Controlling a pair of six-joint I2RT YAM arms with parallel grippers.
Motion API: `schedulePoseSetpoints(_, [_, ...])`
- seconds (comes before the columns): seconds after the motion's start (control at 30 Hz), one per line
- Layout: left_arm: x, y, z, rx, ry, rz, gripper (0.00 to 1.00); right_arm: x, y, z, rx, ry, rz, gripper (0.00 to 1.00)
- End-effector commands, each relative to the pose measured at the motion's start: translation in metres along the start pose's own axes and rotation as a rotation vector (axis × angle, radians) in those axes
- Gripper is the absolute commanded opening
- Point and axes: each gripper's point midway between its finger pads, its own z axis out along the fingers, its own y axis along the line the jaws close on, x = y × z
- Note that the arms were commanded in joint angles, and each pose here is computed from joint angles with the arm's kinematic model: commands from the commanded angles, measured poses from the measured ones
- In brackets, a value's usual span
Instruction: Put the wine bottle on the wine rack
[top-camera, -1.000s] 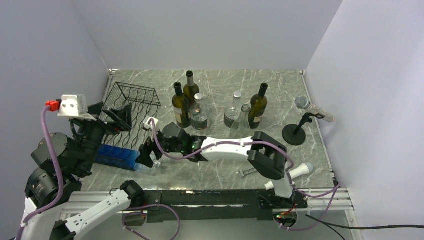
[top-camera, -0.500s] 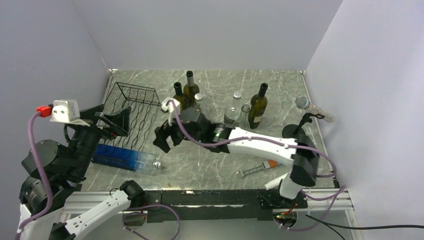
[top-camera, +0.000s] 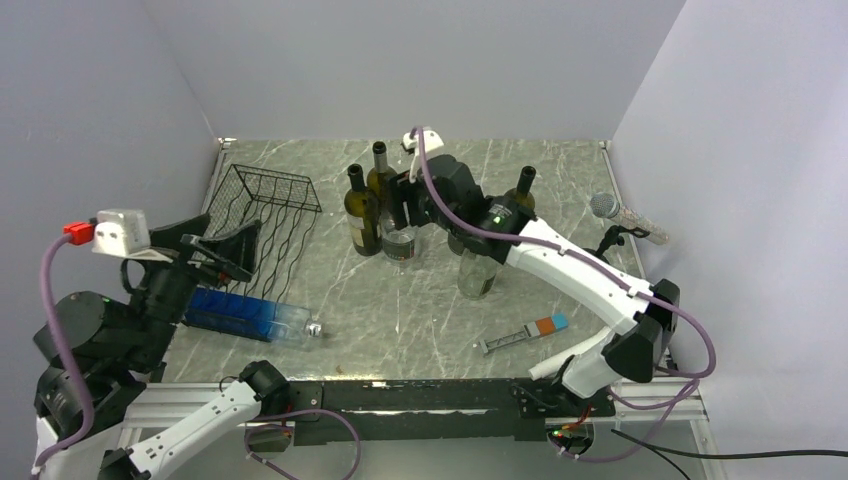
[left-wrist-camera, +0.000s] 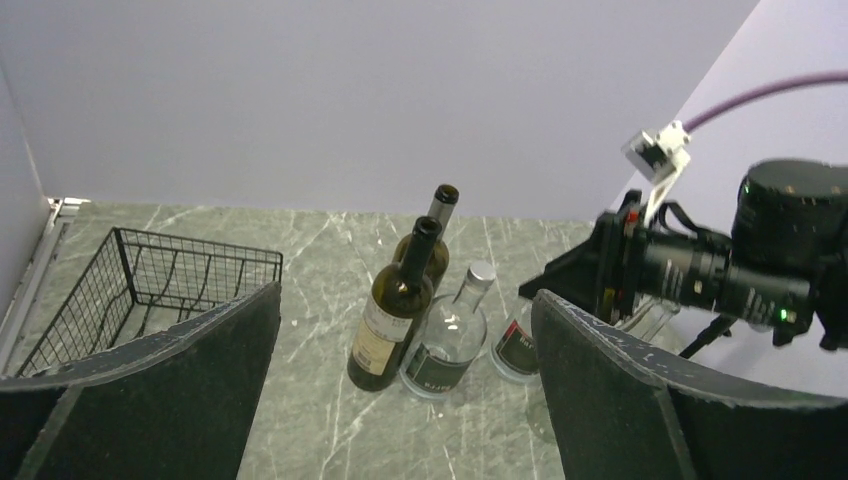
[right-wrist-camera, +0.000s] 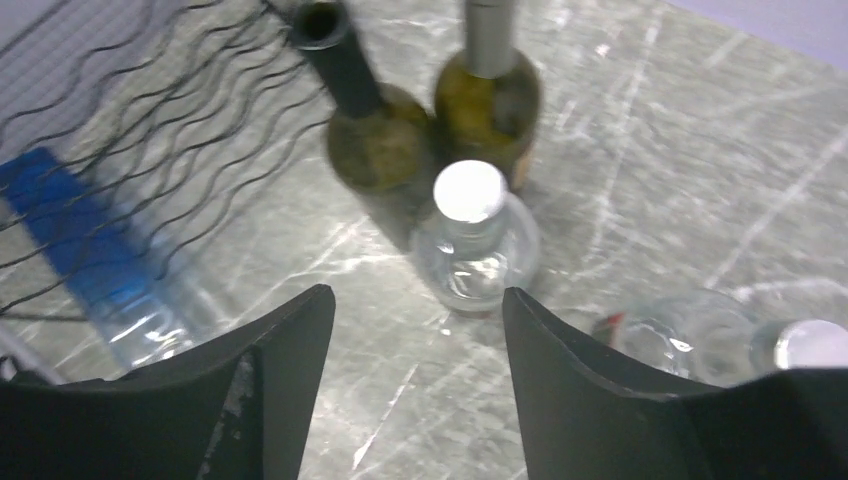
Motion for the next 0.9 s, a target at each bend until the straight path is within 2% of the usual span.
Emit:
schedulePoseSetpoints(0.0, [0.028, -0.011, 0.017, 0.021, 0.079, 0.002, 0.99, 0.007, -0.036, 0.008, 0.122, 0.072, 0.012, 0.62])
schedulePoseSetpoints(0.1, [0.047, -0.014, 0.024, 0.021, 0.128, 0.01, 0.99, 0.013, -0.049, 0.018, 0.146, 0.086, 0.019, 0.6])
schedulePoseSetpoints(0.33, [0.078, -0.018, 0.034, 0.035, 0.186, 0.006, 0.99, 0.028, -0.045, 0.046, 0.111, 0.14, -0.022, 0.67])
schedulePoseSetpoints(0.5, [0.089, -0.014, 0.034, 0.017, 0.2, -0.004, 0.99, 0.038, -0.048, 0.069, 0.118, 0.17, -0.034, 0.67])
schedulePoseSetpoints(0.67, [0.1, -0.023, 0.032, 0.069, 0.246, 0.003, 0.99, 0.037, -0.049, 0.088, 0.123, 0.169, -0.036, 0.59])
schedulePoseSetpoints(0.87, [0.127, -0.034, 0.036, 0.114, 0.351, 0.02, 0.99, 0.037, -0.051, 0.104, 0.129, 0.168, -0.024, 0.54])
